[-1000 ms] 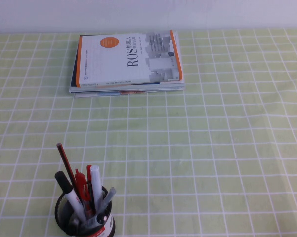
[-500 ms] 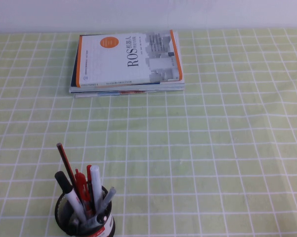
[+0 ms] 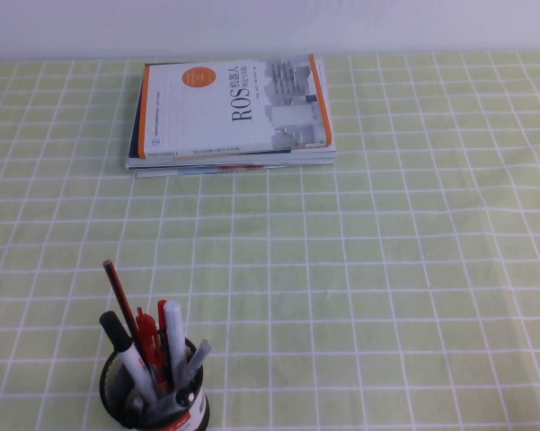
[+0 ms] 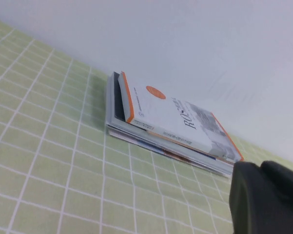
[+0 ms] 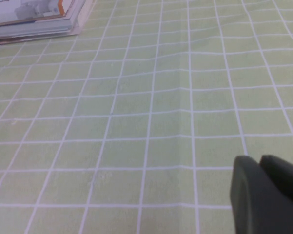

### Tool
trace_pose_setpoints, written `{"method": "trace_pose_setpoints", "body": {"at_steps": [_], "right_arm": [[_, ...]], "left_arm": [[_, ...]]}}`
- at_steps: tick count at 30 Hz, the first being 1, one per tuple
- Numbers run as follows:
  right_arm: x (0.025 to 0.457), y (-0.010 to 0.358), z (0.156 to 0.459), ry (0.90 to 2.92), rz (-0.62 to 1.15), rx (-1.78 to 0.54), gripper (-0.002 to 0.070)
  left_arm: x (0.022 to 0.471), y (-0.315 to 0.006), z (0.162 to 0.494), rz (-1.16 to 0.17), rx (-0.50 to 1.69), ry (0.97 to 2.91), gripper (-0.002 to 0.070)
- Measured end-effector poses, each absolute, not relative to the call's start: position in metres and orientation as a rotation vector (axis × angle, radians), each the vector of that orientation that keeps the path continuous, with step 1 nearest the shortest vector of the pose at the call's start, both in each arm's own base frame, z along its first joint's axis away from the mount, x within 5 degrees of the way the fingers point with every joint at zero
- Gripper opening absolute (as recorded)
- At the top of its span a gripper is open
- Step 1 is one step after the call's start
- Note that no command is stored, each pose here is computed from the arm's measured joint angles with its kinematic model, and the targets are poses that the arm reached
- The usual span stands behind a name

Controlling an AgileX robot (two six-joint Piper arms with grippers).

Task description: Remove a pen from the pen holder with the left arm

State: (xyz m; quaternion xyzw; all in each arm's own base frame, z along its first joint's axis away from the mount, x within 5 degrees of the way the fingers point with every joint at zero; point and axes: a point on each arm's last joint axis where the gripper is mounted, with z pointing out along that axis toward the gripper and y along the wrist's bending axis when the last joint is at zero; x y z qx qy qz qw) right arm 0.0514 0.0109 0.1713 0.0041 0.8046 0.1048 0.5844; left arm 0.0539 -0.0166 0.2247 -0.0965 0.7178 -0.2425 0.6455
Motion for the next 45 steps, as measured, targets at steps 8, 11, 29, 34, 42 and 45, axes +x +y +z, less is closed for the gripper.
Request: {"method": "trace_pose_setpoints", "body": {"at_steps": [8,11,29,34,42,45], "right_arm": [[0.051,0.011,0.171,1.877,0.244,0.01,-0.0012],[0.051,0.011,0.171,1.877,0.244,0.01,-0.0012],[0.051,0.011,0.171,1.877,0.244,0.01,-0.0013],[0.051,0.011,0.171,1.877,0.244,0.01,-0.0012],[0.051,0.011,0.171,1.877,0.244,0.01,-0.0012],[0.051,0.011,0.171,1.877,0.244,0.01,-0.0013]], "left_arm": [[0.085,-0.028,0.277,-0.479,-0.033,1.862,-0.0002],[0.105,-0.034,0.284,-0.463,0.047,1.92,-0.0002],[0.135,-0.049,0.272,-0.487,0.273,1.9,-0.0002],[0.133,-0.051,0.266,-0.494,0.302,1.916,-0.0002],[0.132,-0.051,0.265,-0.504,0.292,1.93,-0.0002],[0.13,-0.05,0.263,-0.484,0.294,1.962,-0.0002]]}}
